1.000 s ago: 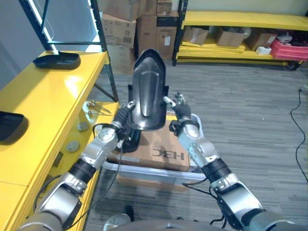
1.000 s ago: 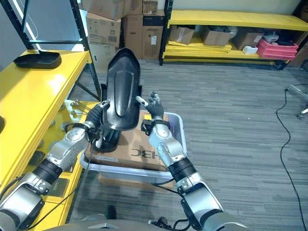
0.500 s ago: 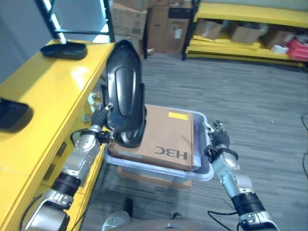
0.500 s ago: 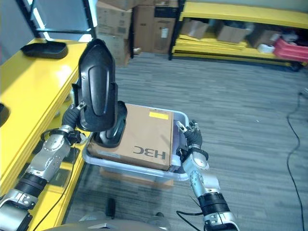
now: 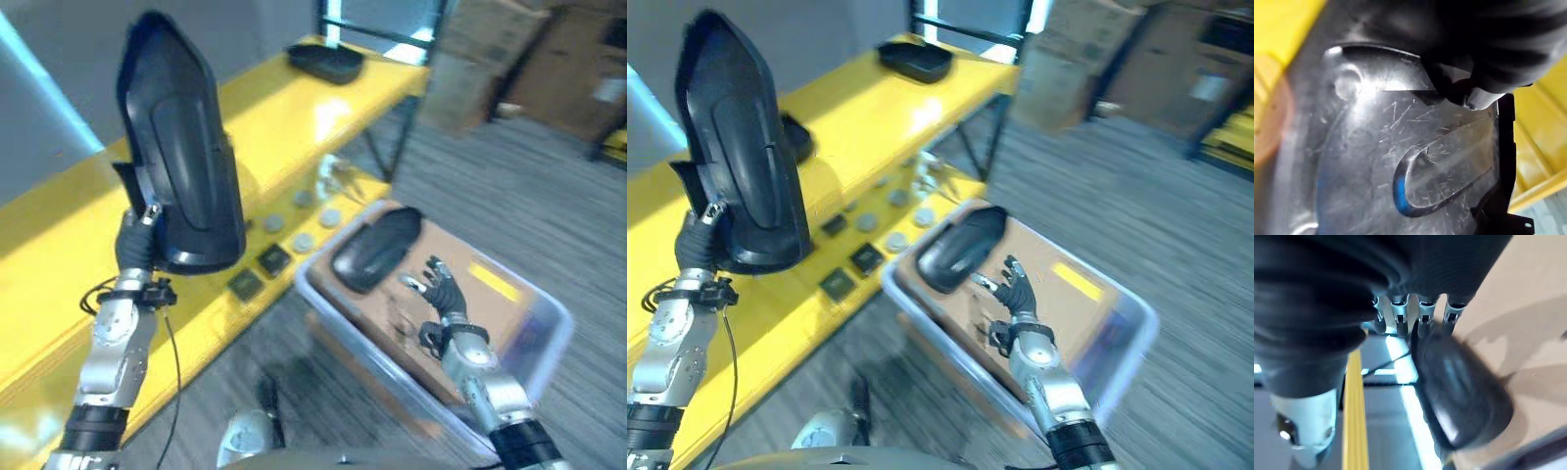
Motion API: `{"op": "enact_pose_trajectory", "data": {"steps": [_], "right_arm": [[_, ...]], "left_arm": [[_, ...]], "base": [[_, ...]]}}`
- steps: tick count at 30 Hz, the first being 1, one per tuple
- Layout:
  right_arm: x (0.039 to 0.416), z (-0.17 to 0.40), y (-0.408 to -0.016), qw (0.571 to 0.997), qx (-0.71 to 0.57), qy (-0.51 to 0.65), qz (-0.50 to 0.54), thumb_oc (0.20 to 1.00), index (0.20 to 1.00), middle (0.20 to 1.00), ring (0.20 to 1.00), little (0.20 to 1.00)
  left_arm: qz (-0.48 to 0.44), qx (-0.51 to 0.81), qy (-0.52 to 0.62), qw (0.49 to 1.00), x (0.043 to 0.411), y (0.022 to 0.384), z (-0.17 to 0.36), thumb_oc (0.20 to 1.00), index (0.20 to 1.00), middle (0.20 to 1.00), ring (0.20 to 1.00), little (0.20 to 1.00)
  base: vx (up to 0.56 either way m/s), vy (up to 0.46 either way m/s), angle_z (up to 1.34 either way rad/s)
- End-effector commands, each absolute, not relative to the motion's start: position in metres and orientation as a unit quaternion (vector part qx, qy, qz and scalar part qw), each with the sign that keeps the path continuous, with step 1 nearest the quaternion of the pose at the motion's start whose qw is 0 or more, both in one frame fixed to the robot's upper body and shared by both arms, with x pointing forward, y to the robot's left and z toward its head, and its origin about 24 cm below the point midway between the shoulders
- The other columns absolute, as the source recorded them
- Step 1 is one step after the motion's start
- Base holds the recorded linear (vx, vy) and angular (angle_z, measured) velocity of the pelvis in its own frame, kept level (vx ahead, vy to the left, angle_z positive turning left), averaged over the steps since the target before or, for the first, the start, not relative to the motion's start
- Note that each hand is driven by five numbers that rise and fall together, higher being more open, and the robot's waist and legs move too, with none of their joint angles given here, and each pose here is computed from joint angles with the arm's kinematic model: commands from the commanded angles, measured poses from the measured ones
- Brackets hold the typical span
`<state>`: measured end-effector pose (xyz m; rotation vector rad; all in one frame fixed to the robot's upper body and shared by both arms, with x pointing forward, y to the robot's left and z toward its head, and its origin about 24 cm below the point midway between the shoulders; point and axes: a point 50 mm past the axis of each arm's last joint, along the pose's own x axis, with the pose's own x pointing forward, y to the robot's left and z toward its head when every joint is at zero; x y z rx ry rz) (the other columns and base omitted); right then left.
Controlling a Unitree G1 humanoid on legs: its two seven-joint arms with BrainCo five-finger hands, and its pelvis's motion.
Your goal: Move parts from the plastic box to the shelf.
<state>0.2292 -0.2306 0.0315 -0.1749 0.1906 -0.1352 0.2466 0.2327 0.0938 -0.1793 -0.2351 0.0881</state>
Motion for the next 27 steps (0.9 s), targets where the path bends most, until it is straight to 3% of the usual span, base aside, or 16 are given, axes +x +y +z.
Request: {"op": "enact_pose_trajectory", "data": {"steps": [1,7,13,18,27], "right_arm": [[0.251,0.050,-0.201,0.994,-0.098,0.029,0.024,1.000,1.000,1.000,1.000,1.000],[0.244,0.026,-0.176,0.984,-0.113,0.071,0.116,1.000,1.000,1.000,1.000,1.000],[0.232,-0.014,-0.160,0.965,-0.141,0.174,0.137,1.000,1.000,1.000,1.000,1.000],[0.204,-0.065,-0.175,0.933,-0.169,0.292,0.123,1.000,1.000,1.000,1.000,1.000],[0.137,-0.133,-0.216,0.845,-0.141,0.504,0.110,1.000,1.000,1.000,1.000,1.000]], "left_arm": [[0.049,-0.034,-0.233,0.971,0.247,0.255,0.144,0.200,0.200,0.200,0.200,0.200],[0.045,-0.023,-0.224,0.973,0.232,0.265,0.140,0.200,0.200,0.200,0.200,0.200],[0.028,0.003,-0.197,0.980,0.246,0.263,0.137,0.200,0.200,0.200,0.200,0.200],[0.032,0.037,-0.165,0.985,0.268,0.259,0.136,0.200,0.200,0.200,0.200,0.200],[0.047,0.126,-0.079,0.988,0.294,0.251,0.131,0.200,0.200,0.200,0.200,0.200]], "base": [[0.00,0.137,1.19],[0.08,0.222,0.43],[0.06,0.172,0.15],[0.00,0.097,0.43],[0.15,-0.242,0.69]]}}
